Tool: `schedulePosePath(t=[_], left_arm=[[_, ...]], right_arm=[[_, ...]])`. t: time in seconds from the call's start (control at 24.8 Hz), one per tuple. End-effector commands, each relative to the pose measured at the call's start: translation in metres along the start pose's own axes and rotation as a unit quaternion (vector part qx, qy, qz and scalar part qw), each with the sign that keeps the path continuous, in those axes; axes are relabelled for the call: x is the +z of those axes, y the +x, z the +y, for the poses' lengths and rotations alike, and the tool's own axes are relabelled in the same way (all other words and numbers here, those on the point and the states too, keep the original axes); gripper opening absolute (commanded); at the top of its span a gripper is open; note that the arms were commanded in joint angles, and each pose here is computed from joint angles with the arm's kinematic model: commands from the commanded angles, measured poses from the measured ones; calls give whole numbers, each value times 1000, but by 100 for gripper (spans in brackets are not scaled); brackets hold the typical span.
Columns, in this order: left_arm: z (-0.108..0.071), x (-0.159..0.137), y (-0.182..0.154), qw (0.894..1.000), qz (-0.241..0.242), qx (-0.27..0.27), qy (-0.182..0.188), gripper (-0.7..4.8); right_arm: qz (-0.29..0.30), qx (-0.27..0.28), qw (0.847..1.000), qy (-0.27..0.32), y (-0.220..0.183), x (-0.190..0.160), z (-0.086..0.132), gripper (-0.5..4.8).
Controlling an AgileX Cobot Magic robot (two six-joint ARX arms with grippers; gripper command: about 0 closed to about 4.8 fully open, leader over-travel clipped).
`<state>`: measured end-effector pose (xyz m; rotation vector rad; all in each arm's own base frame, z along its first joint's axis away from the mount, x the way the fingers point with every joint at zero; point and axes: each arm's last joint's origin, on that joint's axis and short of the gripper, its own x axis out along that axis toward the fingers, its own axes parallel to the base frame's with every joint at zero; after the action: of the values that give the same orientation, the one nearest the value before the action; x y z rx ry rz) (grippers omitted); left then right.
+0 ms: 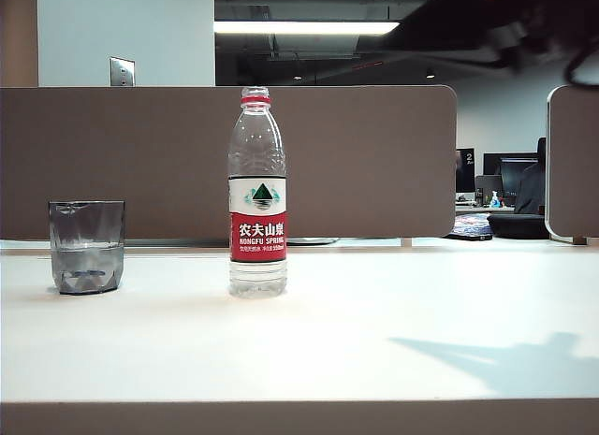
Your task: Pick up the mineral water bottle on the table and pour water into the mug until it's half full.
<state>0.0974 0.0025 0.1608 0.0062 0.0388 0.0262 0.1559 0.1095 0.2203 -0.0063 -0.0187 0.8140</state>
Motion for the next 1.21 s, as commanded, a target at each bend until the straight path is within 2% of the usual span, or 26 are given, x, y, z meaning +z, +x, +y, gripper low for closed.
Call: schedulePosePath(t=[0.04,0.12,0.24,0.32,0.36,0.65,0.81,1.21], left_arm=[[0,2,0,1000,-8,-3,0,-5],[0,2,0,1000,-8,-3,0,-5],[0,2,0,1000,-8,-3,0,-5],[0,2,0,1000,-8,-3,0,-5],[0,2,0,1000,-8,-3,0,-5],[0,2,0,1000,-8,-3,0,-5],[0,2,0,1000,-8,-3,0,-5],[0,2,0,1000,-8,-3,0,-5]], right_arm=[[51,-116,992,-28,-17,-1,-9,-5],[55,-164,985,-28,-30,1,-14,-5],[27,-232,972,-33,-53,4,-22,-5],[-10,-306,951,-41,-74,3,-28,-5],[-13,-319,947,-42,-78,0,-30,-5],[-45,-376,924,-48,-103,-28,-32,-5],[-57,-373,925,-49,-110,-36,-33,-5],[-37,-400,915,-44,-118,-42,-34,-5]])
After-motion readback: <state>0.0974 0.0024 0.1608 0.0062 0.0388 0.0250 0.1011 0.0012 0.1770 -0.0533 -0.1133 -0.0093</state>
